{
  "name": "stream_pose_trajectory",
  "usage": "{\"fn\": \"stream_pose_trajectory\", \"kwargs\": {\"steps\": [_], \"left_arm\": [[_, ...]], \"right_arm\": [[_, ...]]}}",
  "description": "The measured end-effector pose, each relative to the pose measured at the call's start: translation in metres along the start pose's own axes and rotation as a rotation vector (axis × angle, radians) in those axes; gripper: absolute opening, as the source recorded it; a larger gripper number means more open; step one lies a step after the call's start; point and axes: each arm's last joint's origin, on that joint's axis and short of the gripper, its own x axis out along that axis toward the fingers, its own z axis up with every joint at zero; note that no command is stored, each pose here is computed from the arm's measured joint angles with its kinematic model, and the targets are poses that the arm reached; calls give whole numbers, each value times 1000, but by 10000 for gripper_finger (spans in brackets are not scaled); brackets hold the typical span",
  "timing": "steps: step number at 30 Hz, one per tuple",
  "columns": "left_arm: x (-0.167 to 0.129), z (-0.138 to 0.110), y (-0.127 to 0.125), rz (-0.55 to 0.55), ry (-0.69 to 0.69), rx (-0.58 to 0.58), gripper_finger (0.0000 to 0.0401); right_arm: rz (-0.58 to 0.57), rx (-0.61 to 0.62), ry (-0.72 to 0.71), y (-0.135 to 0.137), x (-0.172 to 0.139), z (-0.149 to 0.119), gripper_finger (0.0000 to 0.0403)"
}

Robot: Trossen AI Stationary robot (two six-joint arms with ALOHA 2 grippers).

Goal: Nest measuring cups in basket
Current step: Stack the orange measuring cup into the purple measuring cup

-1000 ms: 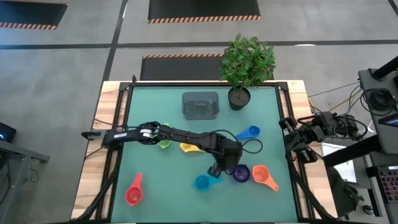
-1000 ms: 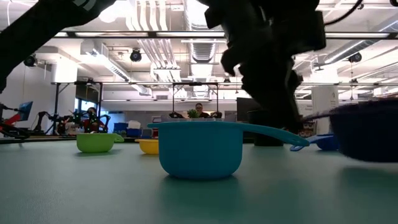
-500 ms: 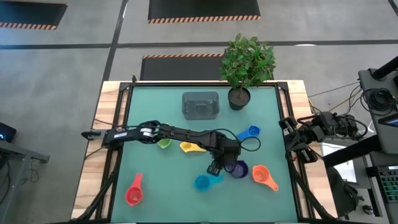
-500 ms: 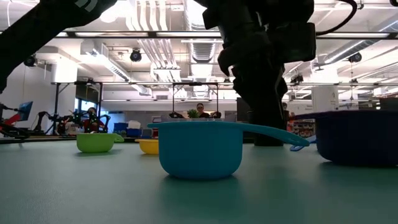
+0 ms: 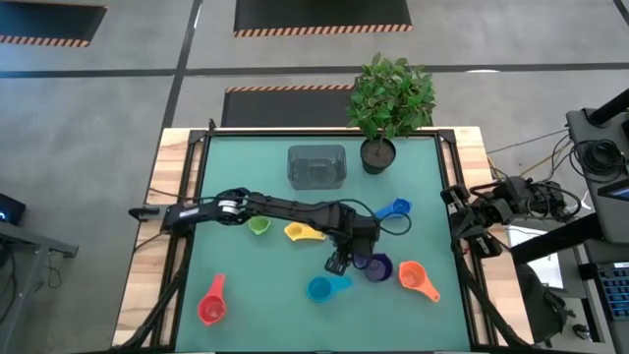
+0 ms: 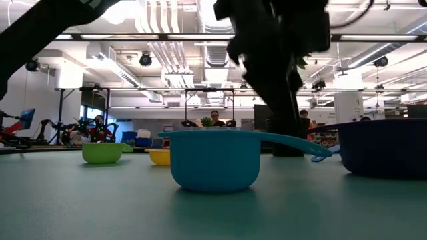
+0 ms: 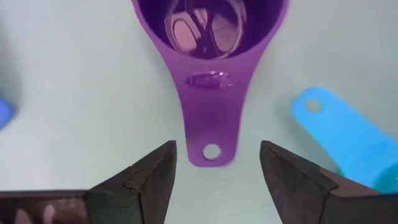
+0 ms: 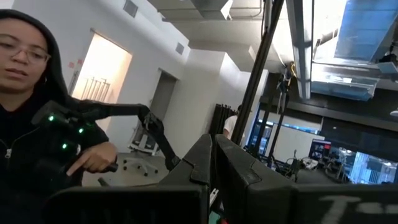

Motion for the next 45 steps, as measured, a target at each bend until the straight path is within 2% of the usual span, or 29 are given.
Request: {"fn": "stream_pose_trajectory", "kwargs": {"steps": [3, 7, 10, 17, 27, 37, 41, 45], "left_arm": [[-19, 5, -6, 20, -36, 6, 206], [-36, 15, -24, 97, -74, 47, 194], [-40, 23, -42, 104, -111, 83, 184], [-37, 30, -73, 80, -124, 154, 160], [-39, 25, -81, 57, -63, 105, 121], [-50, 15, -92, 30, 14, 96, 90], [-67, 4, -96, 37, -45, 84, 80], [-81, -9, -99, 76, -220, 65, 75]], "right_arm": [[-14, 2, 2, 0, 0, 0, 9], [-118, 30, 34, -4, 1, -2, 9], [-152, 36, 66, -5, 3, -5, 9], [-154, 78, 109, -10, 11, -4, 9], [-135, 101, 196, -16, 26, -10, 9], [-130, 112, 199, -16, 28, -10, 9], [-130, 112, 200, -16, 28, -10, 9], [-130, 109, 199, -16, 28, -10, 9]]}}
